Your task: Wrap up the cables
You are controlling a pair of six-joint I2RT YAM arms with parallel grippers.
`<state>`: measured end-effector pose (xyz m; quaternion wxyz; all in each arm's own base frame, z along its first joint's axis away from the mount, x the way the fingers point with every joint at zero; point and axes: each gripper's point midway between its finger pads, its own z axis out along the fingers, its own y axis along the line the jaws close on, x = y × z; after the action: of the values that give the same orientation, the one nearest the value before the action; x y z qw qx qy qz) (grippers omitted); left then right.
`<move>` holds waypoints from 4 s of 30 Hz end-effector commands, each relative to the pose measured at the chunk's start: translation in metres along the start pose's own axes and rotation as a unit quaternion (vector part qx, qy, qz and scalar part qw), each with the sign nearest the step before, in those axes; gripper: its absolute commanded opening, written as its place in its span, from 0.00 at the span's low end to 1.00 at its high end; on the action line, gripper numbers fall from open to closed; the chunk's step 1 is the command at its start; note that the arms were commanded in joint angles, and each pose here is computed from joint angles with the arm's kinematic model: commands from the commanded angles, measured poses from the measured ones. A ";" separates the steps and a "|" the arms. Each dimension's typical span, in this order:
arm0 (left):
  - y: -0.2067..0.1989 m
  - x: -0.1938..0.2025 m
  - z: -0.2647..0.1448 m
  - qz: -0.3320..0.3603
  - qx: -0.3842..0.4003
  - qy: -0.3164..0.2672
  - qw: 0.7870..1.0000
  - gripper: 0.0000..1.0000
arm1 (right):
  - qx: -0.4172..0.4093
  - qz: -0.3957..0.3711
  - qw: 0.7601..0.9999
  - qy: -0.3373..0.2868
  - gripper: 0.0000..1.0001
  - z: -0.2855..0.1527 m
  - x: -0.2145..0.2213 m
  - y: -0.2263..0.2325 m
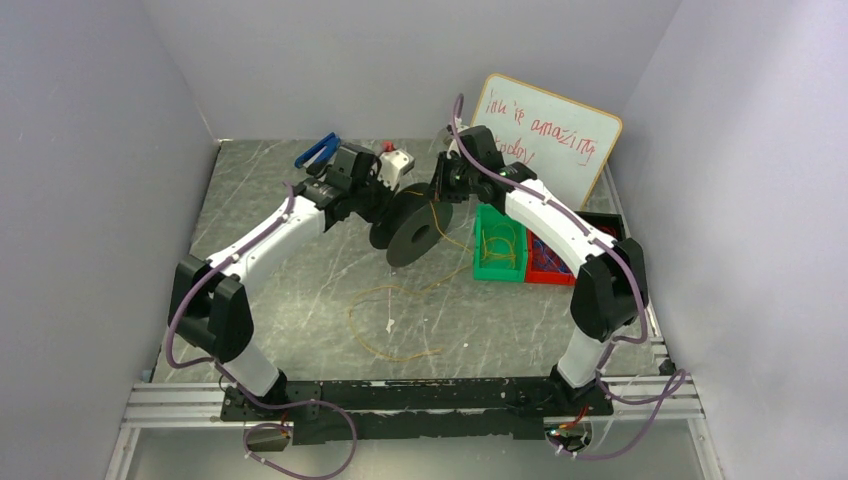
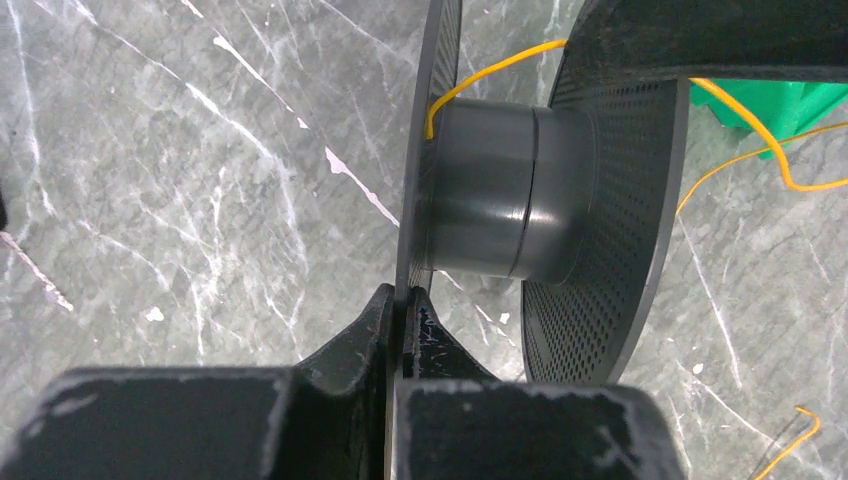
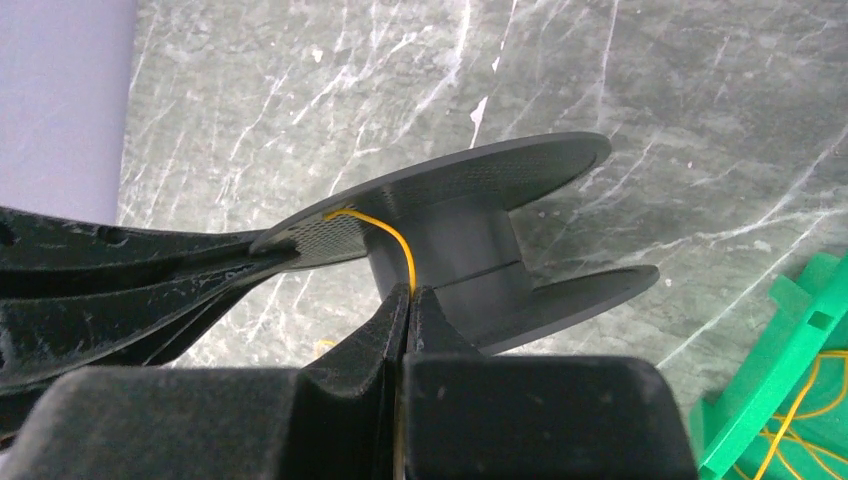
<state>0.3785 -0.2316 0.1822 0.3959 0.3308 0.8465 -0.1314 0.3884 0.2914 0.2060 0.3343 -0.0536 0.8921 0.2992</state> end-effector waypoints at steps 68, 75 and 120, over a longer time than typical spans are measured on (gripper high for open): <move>0.021 -0.034 0.000 0.015 -0.074 -0.011 0.997 0.15 | -0.061 0.102 0.989 0.087 0.00 -0.002 0.021 0.003; 0.020 -0.033 0.001 0.015 -0.072 -0.009 0.997 0.14 | -0.070 0.108 0.987 0.093 0.00 0.001 0.022 0.005; 0.035 -0.036 0.003 0.027 -0.154 -0.001 0.988 0.02 | -0.113 0.152 0.975 0.117 0.00 -0.003 0.022 0.006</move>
<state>0.3928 -0.2324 0.1874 0.3983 0.3207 0.8588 -0.0320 0.3852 0.2940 0.2088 0.2197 0.0070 0.8749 0.4315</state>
